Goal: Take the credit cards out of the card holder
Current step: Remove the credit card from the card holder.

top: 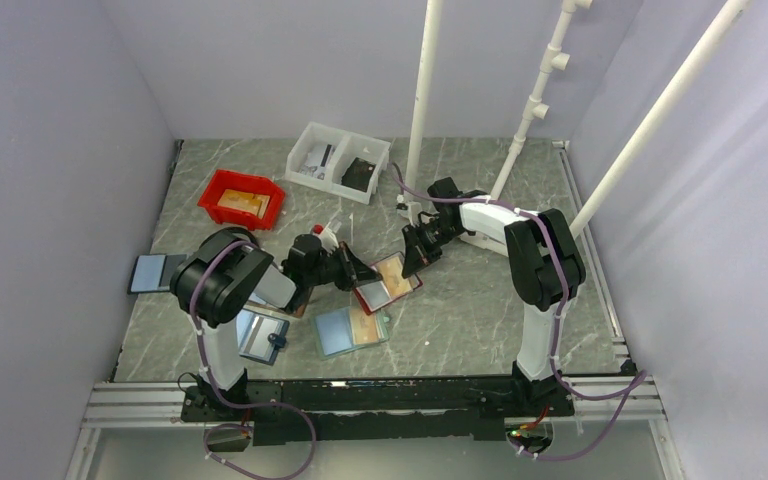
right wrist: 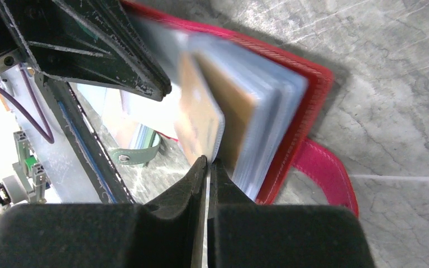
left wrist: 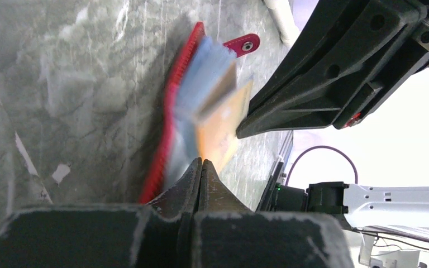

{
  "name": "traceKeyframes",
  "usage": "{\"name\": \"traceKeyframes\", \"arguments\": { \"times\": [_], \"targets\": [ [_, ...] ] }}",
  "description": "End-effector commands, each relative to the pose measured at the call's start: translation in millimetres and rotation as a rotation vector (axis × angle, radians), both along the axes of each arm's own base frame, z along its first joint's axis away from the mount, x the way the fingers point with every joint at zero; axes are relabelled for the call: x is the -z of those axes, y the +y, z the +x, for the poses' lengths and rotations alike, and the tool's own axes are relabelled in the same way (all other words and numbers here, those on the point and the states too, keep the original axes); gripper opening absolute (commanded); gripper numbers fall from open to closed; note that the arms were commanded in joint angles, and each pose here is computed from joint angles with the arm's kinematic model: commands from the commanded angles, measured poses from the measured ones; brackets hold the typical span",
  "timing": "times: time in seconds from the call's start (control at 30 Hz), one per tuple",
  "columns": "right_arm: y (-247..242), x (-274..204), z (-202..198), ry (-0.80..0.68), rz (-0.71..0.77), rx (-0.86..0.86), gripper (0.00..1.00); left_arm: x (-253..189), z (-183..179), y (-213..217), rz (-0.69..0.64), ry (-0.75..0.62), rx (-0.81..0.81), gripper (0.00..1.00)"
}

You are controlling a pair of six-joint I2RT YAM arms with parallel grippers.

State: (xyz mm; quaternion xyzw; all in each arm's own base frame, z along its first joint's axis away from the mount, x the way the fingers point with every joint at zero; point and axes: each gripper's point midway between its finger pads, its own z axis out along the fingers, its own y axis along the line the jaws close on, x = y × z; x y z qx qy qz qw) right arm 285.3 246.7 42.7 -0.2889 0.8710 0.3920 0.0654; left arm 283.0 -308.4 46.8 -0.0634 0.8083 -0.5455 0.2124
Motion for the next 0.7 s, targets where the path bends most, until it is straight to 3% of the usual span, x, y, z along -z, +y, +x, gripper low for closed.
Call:
{"name": "traceKeyframes", "arguments": {
  "times": [0.0,0.33,0.67],
  "targets": [
    [-4.6,8.0,6.5,-0.045,-0.027,-0.014,0.00,-23.3,-5.7,-2.6,-0.050,-0.068,0.040,0.00],
    [-3.5,4.3,6.3,-0.060,-0.011,-0.032,0.00,-22.6,-12.8,0.3,-0.078,-0.049,0.028,0.00],
    [0.5,-9.4,2.2,-0.082,0.038,-0.062,0.03,-28.6,-16.6,-9.5,-0.003,-0.059,0.013,0.28]
  ]
}}
